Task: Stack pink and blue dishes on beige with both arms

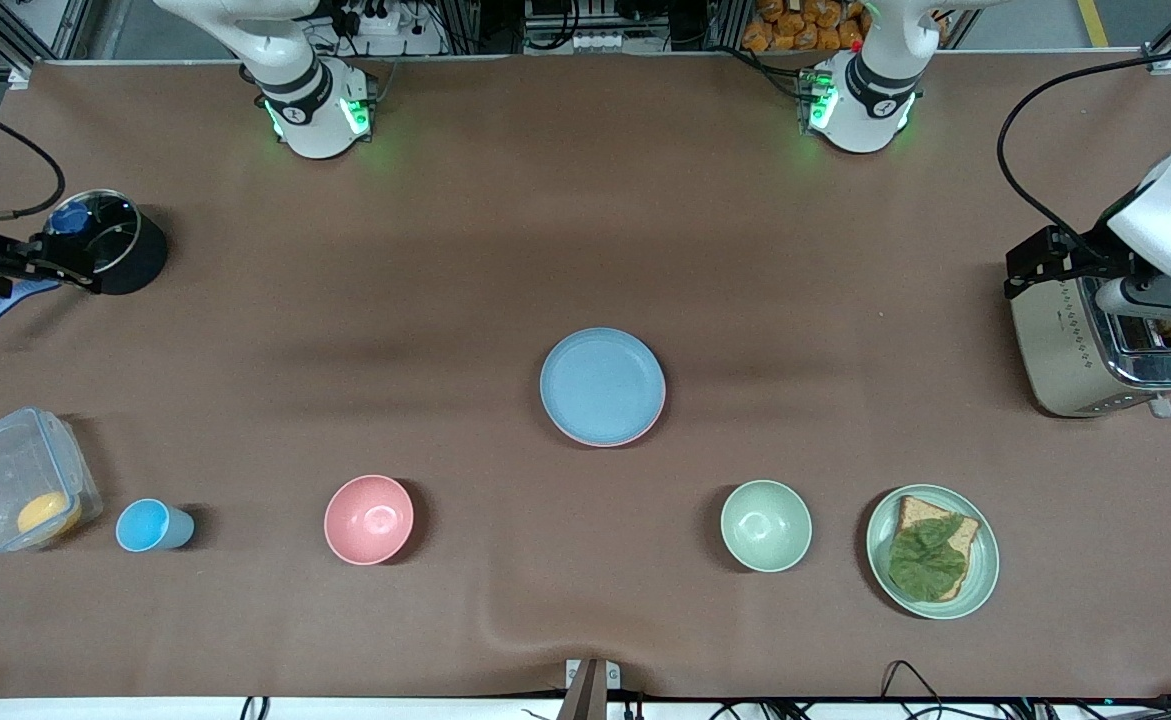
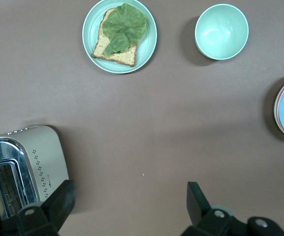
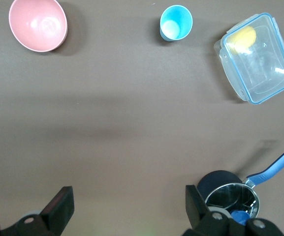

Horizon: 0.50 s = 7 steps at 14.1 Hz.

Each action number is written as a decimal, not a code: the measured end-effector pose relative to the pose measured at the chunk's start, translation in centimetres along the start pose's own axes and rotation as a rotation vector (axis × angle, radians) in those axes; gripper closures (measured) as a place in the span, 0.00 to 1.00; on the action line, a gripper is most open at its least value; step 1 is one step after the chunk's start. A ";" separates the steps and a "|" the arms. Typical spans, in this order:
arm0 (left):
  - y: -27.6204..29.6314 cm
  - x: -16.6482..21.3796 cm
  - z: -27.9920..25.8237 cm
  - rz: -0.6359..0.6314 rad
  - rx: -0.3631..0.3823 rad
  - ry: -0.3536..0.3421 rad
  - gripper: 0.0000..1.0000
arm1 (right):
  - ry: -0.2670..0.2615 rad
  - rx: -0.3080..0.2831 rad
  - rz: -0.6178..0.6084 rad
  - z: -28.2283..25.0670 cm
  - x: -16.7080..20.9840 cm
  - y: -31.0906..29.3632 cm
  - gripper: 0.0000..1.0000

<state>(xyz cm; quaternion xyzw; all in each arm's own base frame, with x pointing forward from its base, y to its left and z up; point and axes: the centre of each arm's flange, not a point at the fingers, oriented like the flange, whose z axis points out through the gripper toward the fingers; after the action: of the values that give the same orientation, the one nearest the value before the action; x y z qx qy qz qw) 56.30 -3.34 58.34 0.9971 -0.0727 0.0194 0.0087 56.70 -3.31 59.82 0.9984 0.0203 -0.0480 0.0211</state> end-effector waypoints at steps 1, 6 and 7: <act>0.1 0.1 -0.1 -0.001 -0.007 0.003 0.00 | -0.007 0.006 0.007 -0.1 -0.1 -0.1 0.00; 0.3 0.7 0.2 0.000 -0.018 -0.001 0.00 | -0.022 0.035 0.085 0.0 -0.3 -0.2 0.00; 0.5 0.7 0.2 0.004 -0.020 -0.005 0.00 | -0.022 0.035 0.087 0.0 -0.3 -0.3 0.00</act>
<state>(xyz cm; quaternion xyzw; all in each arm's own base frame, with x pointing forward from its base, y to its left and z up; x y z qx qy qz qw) 56.98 -3.92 58.15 0.9969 -0.0747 0.0162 0.0183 56.37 -3.02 59.86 0.9980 -0.0241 -0.0585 0.0058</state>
